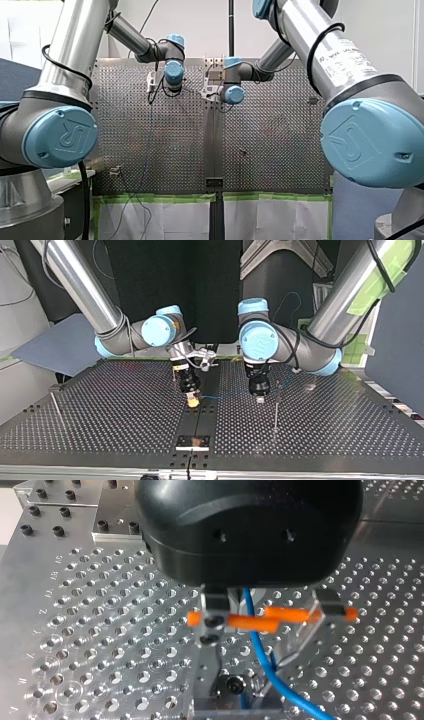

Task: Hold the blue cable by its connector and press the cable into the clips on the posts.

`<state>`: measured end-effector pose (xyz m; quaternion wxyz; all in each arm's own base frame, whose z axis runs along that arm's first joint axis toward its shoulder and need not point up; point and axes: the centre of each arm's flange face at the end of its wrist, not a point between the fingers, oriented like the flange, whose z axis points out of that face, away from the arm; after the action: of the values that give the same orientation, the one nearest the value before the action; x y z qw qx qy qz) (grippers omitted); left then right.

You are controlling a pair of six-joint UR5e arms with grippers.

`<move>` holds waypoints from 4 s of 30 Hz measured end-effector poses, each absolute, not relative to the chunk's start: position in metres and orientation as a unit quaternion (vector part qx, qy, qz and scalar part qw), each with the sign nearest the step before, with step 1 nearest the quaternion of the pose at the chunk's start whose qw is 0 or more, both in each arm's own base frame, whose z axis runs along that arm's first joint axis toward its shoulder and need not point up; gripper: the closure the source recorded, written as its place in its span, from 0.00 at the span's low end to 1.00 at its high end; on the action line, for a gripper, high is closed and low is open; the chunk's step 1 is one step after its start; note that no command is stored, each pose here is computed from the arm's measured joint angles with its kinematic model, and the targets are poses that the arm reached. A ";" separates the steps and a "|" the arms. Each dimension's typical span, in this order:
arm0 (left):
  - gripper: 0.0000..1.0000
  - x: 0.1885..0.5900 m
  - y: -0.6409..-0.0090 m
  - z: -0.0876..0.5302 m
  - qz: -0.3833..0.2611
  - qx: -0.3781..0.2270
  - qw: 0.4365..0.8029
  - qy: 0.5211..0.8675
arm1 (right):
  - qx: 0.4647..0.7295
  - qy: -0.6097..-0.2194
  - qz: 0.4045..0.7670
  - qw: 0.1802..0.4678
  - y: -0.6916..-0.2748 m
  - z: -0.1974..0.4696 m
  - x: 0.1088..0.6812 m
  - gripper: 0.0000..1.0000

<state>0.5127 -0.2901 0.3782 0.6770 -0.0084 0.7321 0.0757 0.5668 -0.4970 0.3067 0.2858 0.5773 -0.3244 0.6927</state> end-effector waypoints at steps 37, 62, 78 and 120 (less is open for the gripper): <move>1.00 0.487 -0.344 0.311 0.009 -0.007 0.664 0.747 | 0.625 -0.384 0.612 0.296 -0.483 0.236 0.528 1.00; 1.00 0.469 -0.377 0.236 -0.009 0.021 0.654 0.756 | 0.649 -0.453 0.512 0.334 -0.466 0.169 0.447 1.00; 1.00 0.453 -0.401 0.182 -0.009 0.054 0.642 0.765 | 0.653 -0.480 0.472 0.347 -0.463 0.142 0.403 1.00; 1.00 0.418 -0.468 0.080 -0.075 0.055 0.662 0.744 | 0.644 -0.482 0.489 0.337 -0.495 0.078 0.365 1.00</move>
<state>0.4176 -0.4681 0.0799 0.6620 0.0548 0.7437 -0.0754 0.3654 -0.4951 0.0781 0.3367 0.6444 -0.4820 0.4889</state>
